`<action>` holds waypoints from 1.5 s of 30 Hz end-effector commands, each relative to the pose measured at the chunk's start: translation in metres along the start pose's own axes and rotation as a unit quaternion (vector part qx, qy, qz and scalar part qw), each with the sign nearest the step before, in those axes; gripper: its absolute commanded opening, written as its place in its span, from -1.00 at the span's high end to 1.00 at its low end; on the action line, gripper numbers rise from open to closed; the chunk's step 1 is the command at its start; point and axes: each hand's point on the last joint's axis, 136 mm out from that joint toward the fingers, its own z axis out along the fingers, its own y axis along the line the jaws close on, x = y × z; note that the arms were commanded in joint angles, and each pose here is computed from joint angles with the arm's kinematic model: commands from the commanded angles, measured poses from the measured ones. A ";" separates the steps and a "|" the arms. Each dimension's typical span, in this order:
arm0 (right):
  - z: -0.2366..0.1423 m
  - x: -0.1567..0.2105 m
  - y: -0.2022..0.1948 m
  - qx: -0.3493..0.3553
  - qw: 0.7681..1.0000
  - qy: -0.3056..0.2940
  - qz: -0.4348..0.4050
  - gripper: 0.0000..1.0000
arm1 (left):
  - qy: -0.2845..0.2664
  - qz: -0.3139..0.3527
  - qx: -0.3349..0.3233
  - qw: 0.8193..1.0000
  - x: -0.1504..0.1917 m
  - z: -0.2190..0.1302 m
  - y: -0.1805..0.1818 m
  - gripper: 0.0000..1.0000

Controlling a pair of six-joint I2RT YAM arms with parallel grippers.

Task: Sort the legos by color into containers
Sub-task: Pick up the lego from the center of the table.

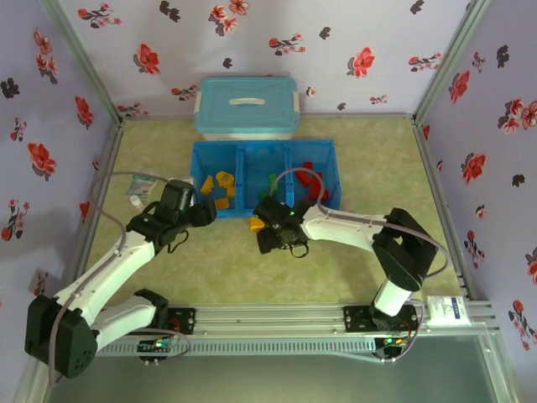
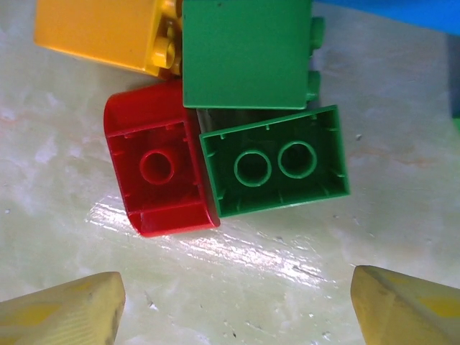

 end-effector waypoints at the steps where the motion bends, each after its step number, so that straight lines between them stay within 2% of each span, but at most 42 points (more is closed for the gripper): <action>1: 0.005 -0.003 0.010 -0.003 1.000 0.005 0.006 -0.62 | -0.006 -0.009 -0.002 1.000 0.006 -0.008 0.005 -0.35; 18: 0.034 -0.002 0.028 0.005 1.000 0.019 0.015 -0.27 | -0.019 -0.018 -0.004 1.000 0.019 -0.016 0.017 -0.29; 29: 0.036 -0.010 0.040 0.013 1.000 0.009 0.007 0.08 | -0.027 -0.025 -0.012 0.999 0.021 -0.018 0.022 -0.28; 37: 0.020 -0.017 0.044 0.014 1.000 -0.007 0.000 0.50 | -0.032 -0.026 -0.018 0.999 0.021 -0.019 0.026 -0.28; 42: -0.010 -0.023 0.050 0.009 0.999 -0.032 -0.017 0.55 | -0.034 -0.025 -0.019 0.999 0.021 -0.018 0.026 -0.27; 45: -0.039 -0.035 0.044 0.018 0.997 -0.066 -0.023 0.55 | -0.036 -0.017 -0.003 0.999 0.018 -0.019 0.020 -0.27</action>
